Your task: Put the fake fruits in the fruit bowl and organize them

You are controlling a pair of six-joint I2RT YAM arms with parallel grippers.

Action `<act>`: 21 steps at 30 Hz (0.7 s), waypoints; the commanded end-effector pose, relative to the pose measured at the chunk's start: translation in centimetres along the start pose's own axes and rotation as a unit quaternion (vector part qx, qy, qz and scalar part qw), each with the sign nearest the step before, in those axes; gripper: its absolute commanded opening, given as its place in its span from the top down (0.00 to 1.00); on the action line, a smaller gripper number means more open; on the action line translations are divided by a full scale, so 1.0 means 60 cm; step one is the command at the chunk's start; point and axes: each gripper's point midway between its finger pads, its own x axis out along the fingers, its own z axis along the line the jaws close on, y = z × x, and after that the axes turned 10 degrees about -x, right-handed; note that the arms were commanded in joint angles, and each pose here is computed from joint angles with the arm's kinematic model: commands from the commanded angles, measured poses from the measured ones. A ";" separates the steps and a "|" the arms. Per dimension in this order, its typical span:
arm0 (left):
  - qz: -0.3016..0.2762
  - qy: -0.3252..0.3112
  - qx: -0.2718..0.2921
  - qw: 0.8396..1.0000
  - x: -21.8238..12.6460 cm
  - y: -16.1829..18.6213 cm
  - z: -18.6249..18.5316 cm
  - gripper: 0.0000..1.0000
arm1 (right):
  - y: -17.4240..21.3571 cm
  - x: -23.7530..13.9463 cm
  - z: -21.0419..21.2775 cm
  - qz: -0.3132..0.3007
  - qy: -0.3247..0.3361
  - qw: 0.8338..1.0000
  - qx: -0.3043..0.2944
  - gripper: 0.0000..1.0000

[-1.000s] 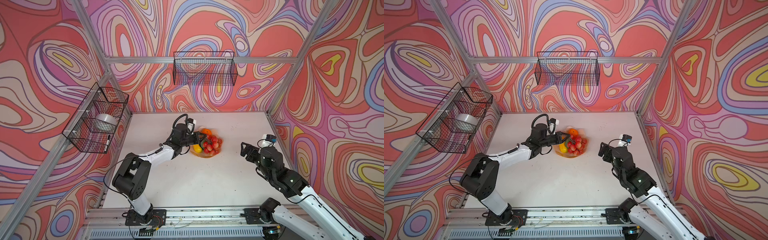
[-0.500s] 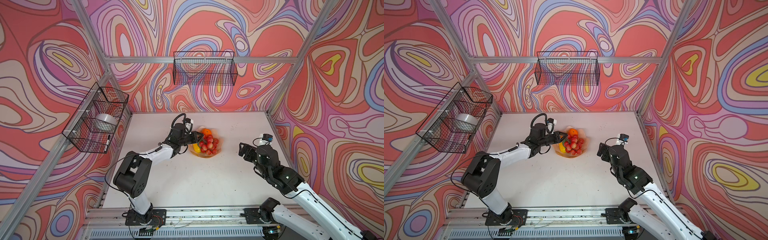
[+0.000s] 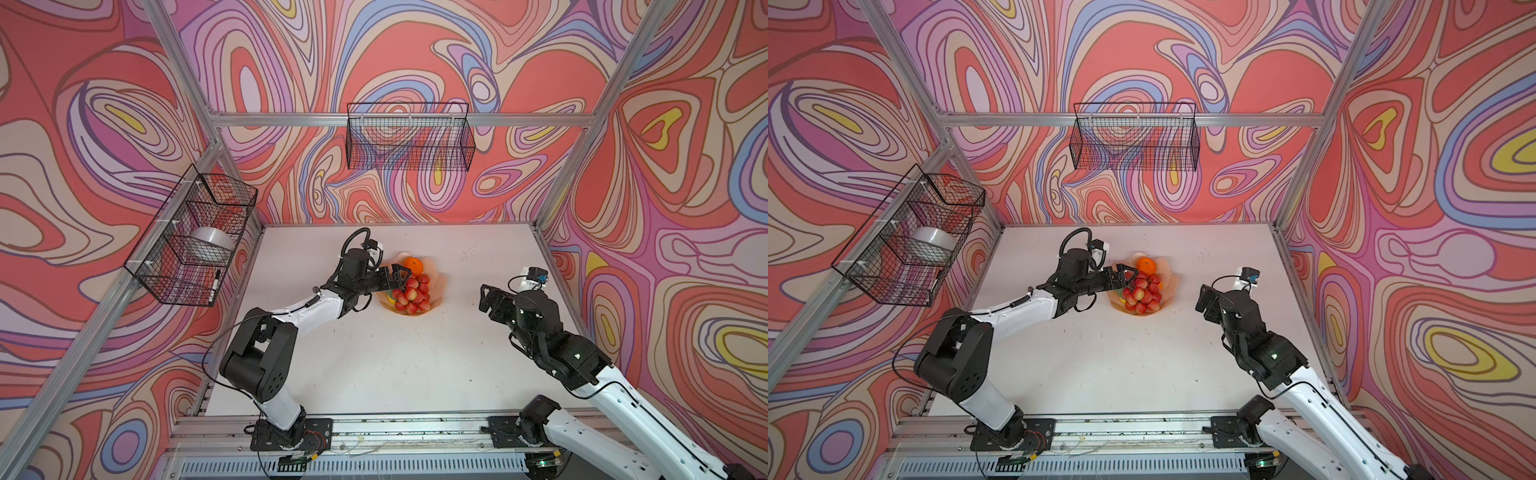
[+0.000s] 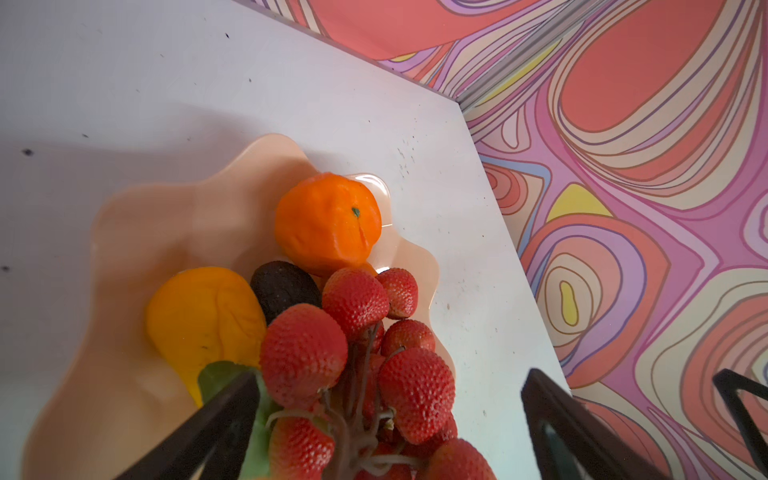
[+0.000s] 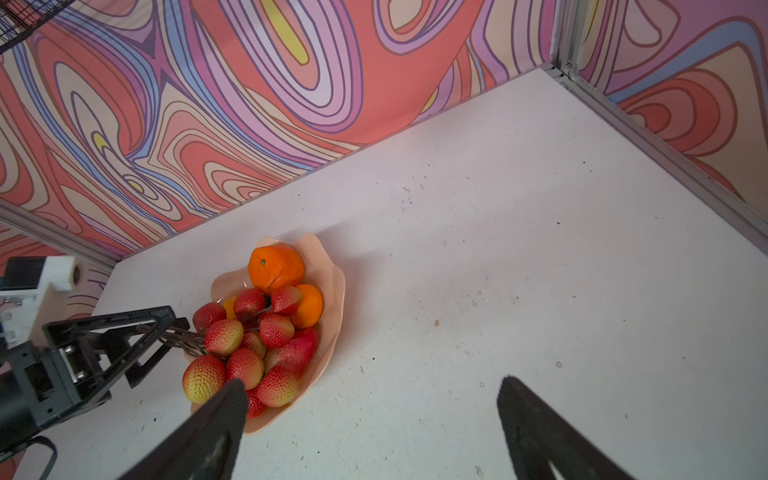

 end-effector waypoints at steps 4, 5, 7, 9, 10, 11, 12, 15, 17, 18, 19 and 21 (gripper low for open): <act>-0.158 -0.096 0.101 0.978 -0.137 -0.087 -0.007 0.00 | -0.039 0.004 0.001 -0.038 0.019 0.998 -0.044 0.02; -0.180 -0.111 0.116 0.971 -0.159 -0.092 -0.003 0.00 | -0.046 0.008 0.003 -0.046 0.023 0.997 -0.055 0.02; -0.221 -0.147 0.138 0.954 -0.204 -0.107 0.005 0.00 | -0.054 0.020 0.006 -0.055 0.034 0.995 -0.080 0.02; -0.264 -0.199 0.161 0.930 -0.252 -0.117 0.026 0.00 | -0.059 0.043 0.004 -0.063 0.051 0.991 -0.110 0.02; -0.284 -0.223 0.171 0.917 -0.272 -0.120 0.040 0.00 | -0.060 0.055 -0.001 -0.065 0.057 0.989 -0.121 0.01; -0.308 -0.245 0.179 0.901 -0.293 -0.122 0.055 0.00 | -0.057 0.074 -0.006 -0.063 0.058 0.988 -0.130 0.02; -0.323 -0.259 0.191 0.890 -0.307 -0.123 0.066 0.00 | -0.054 0.092 -0.015 -0.062 0.059 0.987 -0.135 0.02; -0.334 -0.300 0.192 0.873 -0.342 -0.130 0.102 0.00 | -0.032 0.158 -0.075 -0.044 0.072 0.989 -0.118 0.02; -0.346 -0.317 0.177 0.865 -0.358 -0.138 0.125 0.00 | -0.013 0.192 -0.125 -0.046 0.092 0.989 -0.105 0.02; -0.350 -0.316 0.171 0.865 -0.361 -0.140 0.138 0.00 | -0.003 0.203 -0.146 -0.049 0.107 0.988 -0.105 0.02; -0.345 -0.309 0.166 0.871 -0.358 -0.141 0.156 0.00 | 0.004 0.212 -0.166 -0.058 0.116 0.986 -0.103 0.02; -0.326 -0.332 0.152 0.872 -0.358 -0.141 0.205 0.00 | 0.020 0.230 -0.200 -0.063 0.132 0.985 -0.095 0.02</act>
